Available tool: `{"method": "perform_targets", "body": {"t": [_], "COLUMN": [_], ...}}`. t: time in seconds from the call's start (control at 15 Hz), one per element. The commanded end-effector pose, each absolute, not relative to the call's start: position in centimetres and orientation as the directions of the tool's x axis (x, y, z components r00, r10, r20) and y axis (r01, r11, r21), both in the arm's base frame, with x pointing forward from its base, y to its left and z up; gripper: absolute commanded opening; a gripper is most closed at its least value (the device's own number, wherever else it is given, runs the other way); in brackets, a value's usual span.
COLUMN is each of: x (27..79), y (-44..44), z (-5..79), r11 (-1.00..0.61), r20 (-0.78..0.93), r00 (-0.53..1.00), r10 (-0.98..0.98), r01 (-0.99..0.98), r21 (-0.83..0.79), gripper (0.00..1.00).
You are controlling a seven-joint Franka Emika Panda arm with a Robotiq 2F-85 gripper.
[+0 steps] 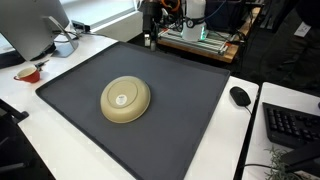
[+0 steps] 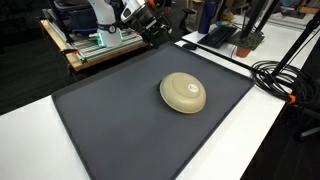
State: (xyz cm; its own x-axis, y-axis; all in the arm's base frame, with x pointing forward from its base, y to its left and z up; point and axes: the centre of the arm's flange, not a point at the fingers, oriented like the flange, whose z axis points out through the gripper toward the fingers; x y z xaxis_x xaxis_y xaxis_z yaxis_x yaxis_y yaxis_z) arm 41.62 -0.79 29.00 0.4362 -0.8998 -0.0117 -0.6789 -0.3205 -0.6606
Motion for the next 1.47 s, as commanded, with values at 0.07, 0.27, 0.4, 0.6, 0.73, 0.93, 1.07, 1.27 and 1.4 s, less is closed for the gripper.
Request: {"method": "perform_targets", "body": {"t": [0.07, 0.27, 0.4, 0.6, 0.73, 0.93, 1.07, 1.27, 1.4], "x": [41.6, 41.5, 41.5, 41.2, 41.6, 41.5, 41.6, 42.8, 43.4], "y": [1.4, 2.2, 2.7, 3.4, 2.0, -0.4, -0.4, -0.7, -1.1], "z": [25.9, 24.9, 24.0, 21.6, 20.7, 22.4, 22.1, 19.8, 19.0], "r11": [-0.285, -0.303, -0.308, -0.283, -0.240, -0.264, -0.261, -0.274, -0.299], "r20": [0.029, 0.073, 0.085, 0.085, 0.037, 0.045, 0.041, 0.068, 0.096], "r00": [0.398, 0.390, 0.386, 0.352, 0.337, 0.359, 0.357, 0.357, 0.377], "r10": [-0.917, -0.918, -0.918, -0.932, -0.941, -0.932, -0.933, -0.932, -0.921], "r01": [-0.601, -0.571, -0.563, -0.560, -0.586, -0.590, -0.594, -0.566, -0.528], "r21": [-0.747, -0.763, -0.767, -0.779, -0.774, -0.763, -0.761, -0.777, -0.795], "gripper": [1.00, 1.00, 1.00, 1.00, 1.00, 1.00, 1.00, 1.00, 1.00]}}
